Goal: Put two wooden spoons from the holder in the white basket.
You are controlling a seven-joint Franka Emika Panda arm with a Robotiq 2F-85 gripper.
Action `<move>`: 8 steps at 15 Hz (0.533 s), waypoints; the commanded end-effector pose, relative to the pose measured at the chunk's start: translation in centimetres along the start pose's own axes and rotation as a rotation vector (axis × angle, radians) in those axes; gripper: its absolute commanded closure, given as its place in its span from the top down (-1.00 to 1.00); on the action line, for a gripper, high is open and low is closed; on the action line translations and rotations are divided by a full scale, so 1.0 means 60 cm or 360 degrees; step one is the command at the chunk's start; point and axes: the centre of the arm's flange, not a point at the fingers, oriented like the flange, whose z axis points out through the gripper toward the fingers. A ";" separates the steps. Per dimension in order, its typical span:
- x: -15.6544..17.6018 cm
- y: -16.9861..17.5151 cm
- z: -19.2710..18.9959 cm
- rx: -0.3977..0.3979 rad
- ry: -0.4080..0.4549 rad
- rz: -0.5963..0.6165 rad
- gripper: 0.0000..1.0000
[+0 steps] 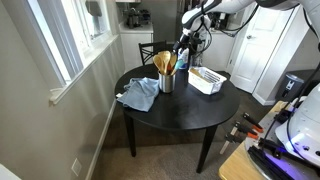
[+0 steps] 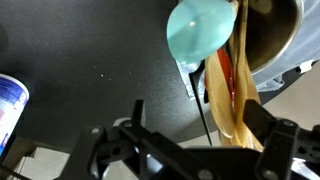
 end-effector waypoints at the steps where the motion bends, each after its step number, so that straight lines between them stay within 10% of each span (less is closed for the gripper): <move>1: 0.005 0.008 0.002 -0.0041 0.0058 -0.0044 1.00; 8: 0.009 -0.020 0.005 0.0016 0.0042 -0.0068 1.00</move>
